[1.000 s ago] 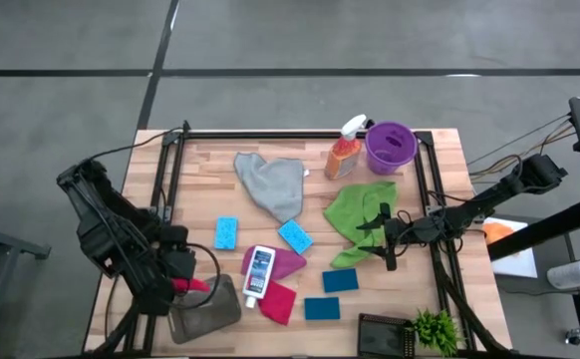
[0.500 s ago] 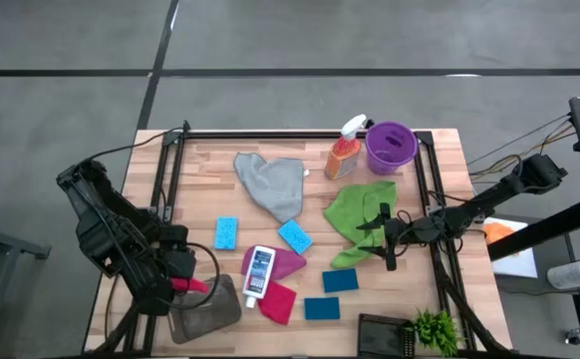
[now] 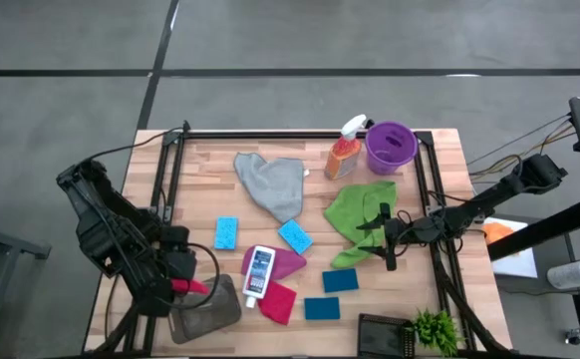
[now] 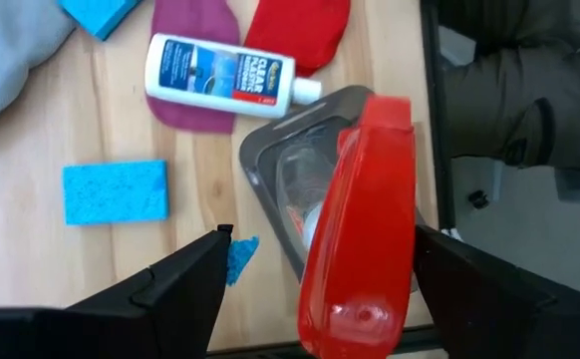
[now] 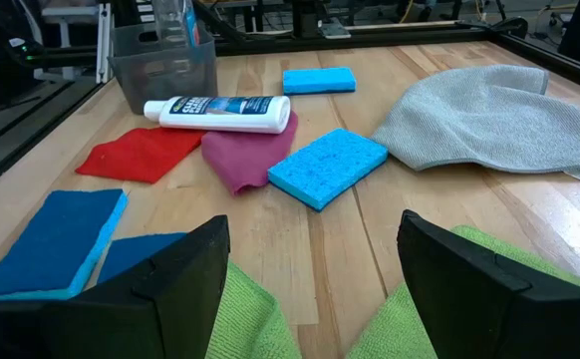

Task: Pick & Place Kitchen Items
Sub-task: Put the transparent spray bottle into the gray bin, then put the orange spray bottle into the gray bin

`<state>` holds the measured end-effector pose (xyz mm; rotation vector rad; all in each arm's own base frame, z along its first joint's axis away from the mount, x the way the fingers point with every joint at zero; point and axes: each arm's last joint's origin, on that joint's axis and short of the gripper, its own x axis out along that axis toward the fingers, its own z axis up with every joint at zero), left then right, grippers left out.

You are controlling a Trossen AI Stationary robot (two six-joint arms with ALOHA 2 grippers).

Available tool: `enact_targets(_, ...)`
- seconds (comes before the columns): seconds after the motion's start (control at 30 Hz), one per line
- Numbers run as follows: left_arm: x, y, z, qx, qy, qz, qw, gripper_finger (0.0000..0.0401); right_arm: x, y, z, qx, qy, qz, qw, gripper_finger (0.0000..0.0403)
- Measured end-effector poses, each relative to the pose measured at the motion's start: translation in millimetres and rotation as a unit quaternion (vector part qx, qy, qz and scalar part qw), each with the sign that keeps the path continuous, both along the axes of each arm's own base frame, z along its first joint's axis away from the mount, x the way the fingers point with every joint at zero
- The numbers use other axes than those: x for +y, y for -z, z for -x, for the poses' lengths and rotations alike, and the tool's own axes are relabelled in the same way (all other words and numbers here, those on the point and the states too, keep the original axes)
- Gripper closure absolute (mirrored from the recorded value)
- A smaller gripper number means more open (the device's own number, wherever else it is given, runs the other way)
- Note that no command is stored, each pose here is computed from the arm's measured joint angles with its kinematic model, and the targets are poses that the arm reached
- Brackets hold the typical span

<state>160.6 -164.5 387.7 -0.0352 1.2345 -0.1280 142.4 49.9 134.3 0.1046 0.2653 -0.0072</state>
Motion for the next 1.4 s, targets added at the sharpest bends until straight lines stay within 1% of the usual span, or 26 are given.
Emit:
enact_targets(0.1, -3.9, -2.7, -5.6, -0.031, 0.018, 0.018, 0.999, 0.0089, 0.0, 0.0, 0.0, 0.000, 0.000, 0.000, 1.000, 0.0119)
enact_targets(0.23, -11.0, -10.4, -18.4, -0.120, 0.061, 0.028, 0.990, 0.0089, 0.0, 0.0, 0.0, 0.000, 0.000, 0.000, 1.000, 0.0119)
enact_targets(0.3, -12.6, -15.1, -24.7, -0.175, 0.078, 0.009, 0.981, 0.0089, 0.0, -0.2, -0.1, -0.001, 0.000, 0.000, 1.000, 0.0119)
enact_targets(0.37, -12.7, -19.9, -30.7, -0.230, 0.081, -0.024, 0.970, 0.0089, 0.1, -0.5, -0.2, -0.003, 0.000, -0.001, 1.000, 0.0119)
enact_targets(0.47, -13.0, -24.9, -40.8, -0.304, 0.079, -0.078, 0.946, 0.0089, 0.1, -1.0, -0.3, -0.005, 0.000, -0.002, 1.000, 0.0119)
enact_targets(0.53, -15.5, -24.3, -49.6, -0.349, 0.078, -0.104, 0.928, 0.0089, 0.2, -1.6, -0.4, -0.008, 0.000, -0.003, 1.000, 0.0119)
enact_targets(0.63, -20.4, -17.0, -66.1, -0.412, 0.103, -0.117, 0.898, 0.0089, 0.3, -2.7, -0.7, -0.014, -0.001, -0.002, 1.000, 0.0119)
enact_targets(0.7, -20.7, -7.4, -77.6, -0.450, 0.129, -0.104, 0.877, 0.0089, 0.4, -3.7, -1.0, -0.019, -0.002, -0.001, 1.000, 0.0119)
enact_targets(0.77, -15.7, 3.8, -88.3, -0.487, 0.153, -0.078, 0.857, 0.0089, 0.6, -5.1, -1.3, -0.026, -0.003, 0.001, 1.000, 0.0119)
enact_targets(0.83, -3.6, 15.9, -98.6, -0.517, 0.163, -0.051, 0.839, 0.0089, 0.8, -7.4, -1.7, -0.037, -0.005, 0.003, 0.999, 0.0119)
enact_targets(0.87, 5.6, 21.2, -103.5, -0.529, 0.160, -0.042, 0.833, 0.0089, 0.9, -8.8, -2.0, -0.044, -0.006, 0.005, 0.999, 0.0119)
enact_targets(0.93, 27.3, 29.4, -110.3, -0.541, 0.136, -0.043, 0.829, 0.0089, 1.1, -11.8, -2.5, -0.059, -0.007, 0.008, 0.998, 0.0119)
enact_targets(1.1, 97.9, 30.8, -125.8, -0.544, 0.021, -0.065, 0.837, 0.0089, 1.7, -16.2, -3.0, -0.081, -0.016, 0.012, 0.997, 0.0119)
enact_targets(1.23, 149.7, 34.9, -133.2, -0.518, -0.010, -0.049, 0.854, 0.0089, 1.6, -17.8, -3.2, -0.089, -0.011, 0.010, 0.996, 0.0119)
enact_targets(1.33, 178.5, 35.2, -132.5, -0.510, -0.038, -0.060, 0.857, 0.0089, 0.3, -21.2, -3.5, -0.105, 0.010, 0.020, 0.994, 0.0119)
enact_targets(1.4, 190.4, 34.9, -130.7, -0.508, -0.050, -0.077, 0.857, 0.0089, 0.2, -26.8, -6.1, -0.113, 0.027, 0.042, 0.992, 0.0119)
